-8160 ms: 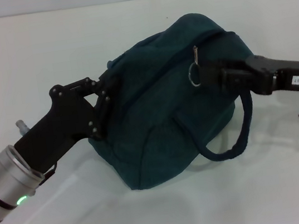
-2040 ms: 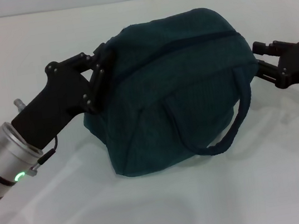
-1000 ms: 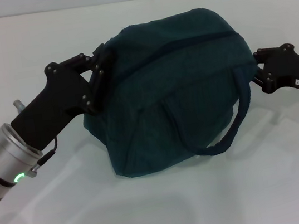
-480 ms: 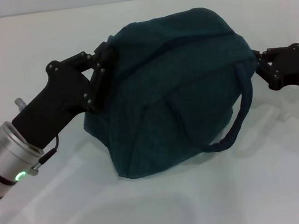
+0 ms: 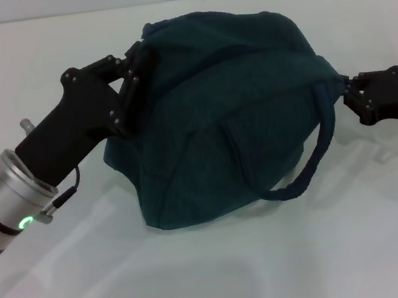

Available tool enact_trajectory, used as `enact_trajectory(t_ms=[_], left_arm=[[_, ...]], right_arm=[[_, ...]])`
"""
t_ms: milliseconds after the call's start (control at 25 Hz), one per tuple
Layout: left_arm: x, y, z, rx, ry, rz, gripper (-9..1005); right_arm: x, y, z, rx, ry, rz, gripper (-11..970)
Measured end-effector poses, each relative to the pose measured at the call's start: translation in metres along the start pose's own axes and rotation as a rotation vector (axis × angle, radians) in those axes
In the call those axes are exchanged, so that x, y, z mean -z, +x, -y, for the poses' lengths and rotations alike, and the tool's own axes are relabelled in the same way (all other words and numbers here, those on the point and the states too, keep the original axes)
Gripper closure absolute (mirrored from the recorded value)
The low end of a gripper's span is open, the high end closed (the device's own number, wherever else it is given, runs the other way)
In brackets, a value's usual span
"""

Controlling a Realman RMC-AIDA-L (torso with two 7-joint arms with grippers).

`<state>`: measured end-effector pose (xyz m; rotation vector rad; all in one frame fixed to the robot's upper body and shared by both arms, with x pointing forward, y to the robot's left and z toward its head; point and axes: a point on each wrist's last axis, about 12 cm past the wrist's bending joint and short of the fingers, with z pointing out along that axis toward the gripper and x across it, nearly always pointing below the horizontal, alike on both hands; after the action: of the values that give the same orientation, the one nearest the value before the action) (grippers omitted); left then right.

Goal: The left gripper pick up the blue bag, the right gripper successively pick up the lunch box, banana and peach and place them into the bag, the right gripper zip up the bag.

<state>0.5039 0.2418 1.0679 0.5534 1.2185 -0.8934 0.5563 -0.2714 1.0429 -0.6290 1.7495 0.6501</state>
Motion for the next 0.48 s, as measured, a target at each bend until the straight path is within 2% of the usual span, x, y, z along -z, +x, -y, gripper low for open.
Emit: enact_trajectory(t_ms=[280,480], left_arm=[[0.001,0.001,0.001,0.015,-0.005,-0.001,811],[0.011,-0.001,0.004,0.031,-0.018,0.028,800]], right_arm=[[0.008,-0.009,0.0,-0.053,0.0,0.116,934],[0.014,-0.013,-0.003,-0.06,-0.024,0.167,932]])
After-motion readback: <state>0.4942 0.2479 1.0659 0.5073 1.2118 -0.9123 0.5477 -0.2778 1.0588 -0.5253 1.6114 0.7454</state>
